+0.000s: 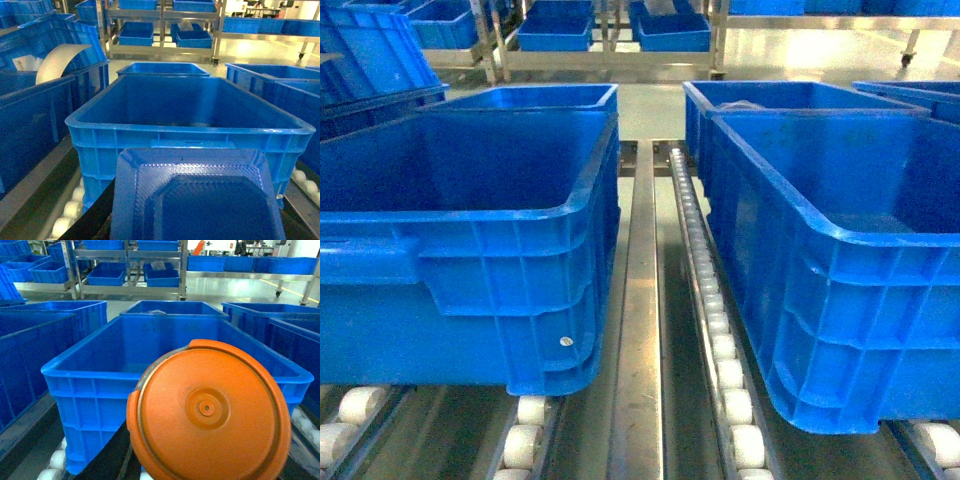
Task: Sort blue parts and orange caps into right shelf containers
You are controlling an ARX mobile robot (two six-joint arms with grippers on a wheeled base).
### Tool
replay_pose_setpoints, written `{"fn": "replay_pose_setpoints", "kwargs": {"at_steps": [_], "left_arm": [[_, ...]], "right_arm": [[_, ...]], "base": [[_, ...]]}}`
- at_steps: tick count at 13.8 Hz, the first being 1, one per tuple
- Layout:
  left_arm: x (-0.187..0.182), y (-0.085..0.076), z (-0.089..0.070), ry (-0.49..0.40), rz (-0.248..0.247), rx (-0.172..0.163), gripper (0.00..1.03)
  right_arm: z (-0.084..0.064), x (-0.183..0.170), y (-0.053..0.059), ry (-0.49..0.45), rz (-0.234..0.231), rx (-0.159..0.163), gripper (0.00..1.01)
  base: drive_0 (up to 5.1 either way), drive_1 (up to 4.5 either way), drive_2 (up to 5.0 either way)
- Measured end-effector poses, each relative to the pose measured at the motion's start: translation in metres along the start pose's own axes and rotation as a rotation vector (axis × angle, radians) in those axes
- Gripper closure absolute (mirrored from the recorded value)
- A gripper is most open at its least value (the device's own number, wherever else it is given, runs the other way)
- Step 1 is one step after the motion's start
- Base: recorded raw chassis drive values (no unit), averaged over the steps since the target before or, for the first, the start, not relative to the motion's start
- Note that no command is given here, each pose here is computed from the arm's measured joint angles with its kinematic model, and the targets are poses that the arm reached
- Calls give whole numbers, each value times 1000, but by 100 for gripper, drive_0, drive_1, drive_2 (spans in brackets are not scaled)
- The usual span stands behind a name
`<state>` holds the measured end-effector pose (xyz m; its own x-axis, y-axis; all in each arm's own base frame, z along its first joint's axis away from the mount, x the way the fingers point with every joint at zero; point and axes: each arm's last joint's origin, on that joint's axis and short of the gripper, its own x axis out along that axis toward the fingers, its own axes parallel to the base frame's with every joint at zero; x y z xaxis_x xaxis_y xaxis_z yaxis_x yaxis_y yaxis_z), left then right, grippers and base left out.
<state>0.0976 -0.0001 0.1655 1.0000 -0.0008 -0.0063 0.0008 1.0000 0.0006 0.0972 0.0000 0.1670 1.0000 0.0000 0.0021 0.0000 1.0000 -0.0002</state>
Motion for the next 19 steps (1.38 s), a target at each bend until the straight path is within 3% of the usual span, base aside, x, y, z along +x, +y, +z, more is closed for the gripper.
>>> {"fn": "replay_pose_setpoints", "kwargs": {"at_steps": [19], "left_arm": [[0,0,0,0,0,0,60]], "right_arm": [[0,0,0,0,0,0,59]], "base": [[0,0,0]]}}
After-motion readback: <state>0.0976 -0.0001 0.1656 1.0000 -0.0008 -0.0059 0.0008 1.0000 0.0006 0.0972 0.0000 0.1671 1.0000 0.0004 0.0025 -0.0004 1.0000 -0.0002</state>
